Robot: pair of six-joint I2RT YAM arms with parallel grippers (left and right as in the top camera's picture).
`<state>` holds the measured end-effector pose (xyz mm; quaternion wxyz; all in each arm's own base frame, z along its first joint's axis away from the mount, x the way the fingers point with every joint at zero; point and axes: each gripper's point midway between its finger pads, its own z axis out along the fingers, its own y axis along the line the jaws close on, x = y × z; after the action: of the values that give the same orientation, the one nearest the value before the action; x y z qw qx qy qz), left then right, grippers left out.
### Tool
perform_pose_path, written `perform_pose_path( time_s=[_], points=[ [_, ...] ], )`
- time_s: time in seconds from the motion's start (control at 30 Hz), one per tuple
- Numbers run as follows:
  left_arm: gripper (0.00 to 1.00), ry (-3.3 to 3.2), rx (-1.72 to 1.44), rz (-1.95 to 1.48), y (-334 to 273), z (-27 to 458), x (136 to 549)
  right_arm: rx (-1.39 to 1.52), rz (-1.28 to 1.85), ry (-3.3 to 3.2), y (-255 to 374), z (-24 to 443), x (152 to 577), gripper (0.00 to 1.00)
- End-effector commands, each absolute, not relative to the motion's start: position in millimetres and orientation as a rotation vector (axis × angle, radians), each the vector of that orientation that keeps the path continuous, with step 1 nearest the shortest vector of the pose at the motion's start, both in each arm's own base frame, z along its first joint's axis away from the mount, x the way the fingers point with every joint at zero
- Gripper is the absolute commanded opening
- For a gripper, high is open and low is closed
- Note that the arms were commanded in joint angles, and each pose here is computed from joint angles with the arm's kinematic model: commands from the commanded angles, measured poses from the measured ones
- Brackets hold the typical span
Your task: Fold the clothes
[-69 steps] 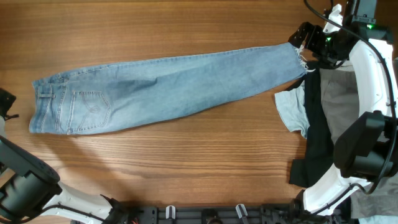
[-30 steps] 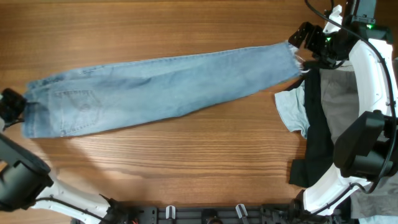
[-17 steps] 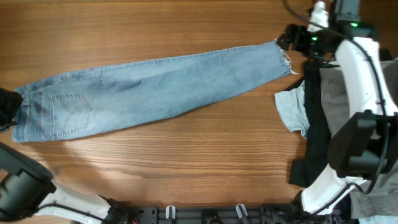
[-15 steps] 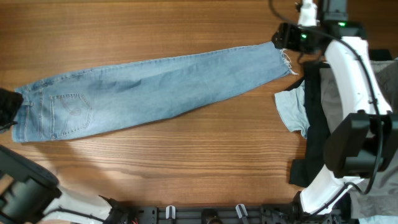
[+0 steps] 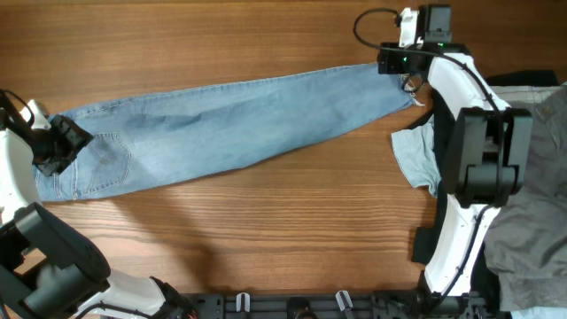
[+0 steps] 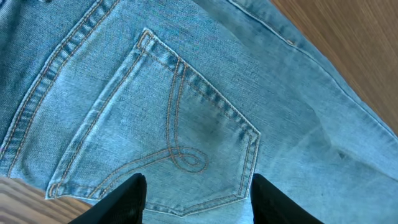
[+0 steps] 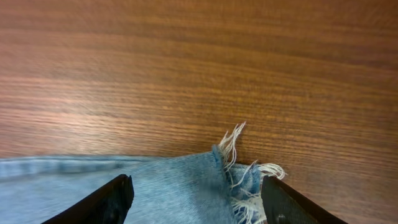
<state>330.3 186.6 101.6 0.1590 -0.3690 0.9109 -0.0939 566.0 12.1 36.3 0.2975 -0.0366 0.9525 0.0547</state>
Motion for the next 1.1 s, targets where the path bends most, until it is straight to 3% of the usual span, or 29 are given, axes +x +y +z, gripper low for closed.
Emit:
perform_pose_path(
  time_s=[0.0,0.07,0.17,0.23,0.3,0.4,0.47,0.57,0.63,0.77,0.87,0.93,0.97,1.0,1.03,1.07],
  points=[
    [0.56,2.622,-1.075,-0.256,186.9,97.9,327.3,-0.143,0.22,2.567,15.9,16.8,560.7,0.65],
    [0.56,2.628,-1.079,-0.259,185.9,97.5,325.9,-0.218,0.305,2.565,28.6,17.1,555.6,0.6],
    [0.56,2.63,-1.08,-0.26,185.7,97.4,325.5,-0.224,0.318,2.581,30.0,15.1,551.6,0.6],
    [0.56,2.633,-1.082,-0.261,185.1,97.2,324.8,-0.205,0.228,2.59,18.0,13.0,553.7,0.71],
    [0.56,2.633,-1.082,-0.261,185.1,97.2,324.8,-0.24,0.187,2.579,12.7,12.7,555.9,0.89],
    [0.56,2.635,-1.084,-0.262,184.8,97.0,324.3,-0.254,0.176,2.578,6.3,4.7,556.0,0.96],
    [0.56,2.637,-1.085,-0.263,184.4,96.9,323.9,-0.253,0.211,2.592,7.5,-0.2,552.6,0.79],
    [0.56,2.641,-1.087,-0.265,183.8,96.6,322.9,-0.275,0.3,2.586,18.4,-1.6,549.9,0.68],
    [0.55,2.641,-1.088,-0.266,183.6,96.6,322.7,-0.273,0.32,2.586,20.7,-2.1,549.3,0.53],
    [0.56,2.642,-1.088,-0.266,183.6,96.5,322.7,-0.263,0.32,2.587,19.3,-2.9,549.6,0.48],
    [0.55,2.641,-1.088,-0.266,183.7,96.6,322.8,-0.256,0.323,2.589,19.6,-3.0,549.4,0.17],
    [0.55,2.641,-1.088,-0.266,183.7,96.6,322.8,-0.245,0.314,2.583,17.0,-2.2,551.5,0.11],
    [0.55,2.642,-1.088,-0.266,183.6,96.6,322.7,-0.22,0.292,2.579,11.9,-1.6,554.0,0.28],
    [0.55,2.642,-1.088,-0.266,183.6,96.6,322.7,-0.194,0.283,2.572,8.0,-0.5,556.8,0.57],
    [0.55,2.642,-1.088,-0.266,183.6,96.6,322.7,-0.189,0.279,2.561,5.1,0.8,559.0,0.66],
    [0.55,2.642,-1.088,-0.266,183.6,96.6,322.7,-0.184,0.276,2.555,2.6,1.6,560.3,0.65]
  ],
)
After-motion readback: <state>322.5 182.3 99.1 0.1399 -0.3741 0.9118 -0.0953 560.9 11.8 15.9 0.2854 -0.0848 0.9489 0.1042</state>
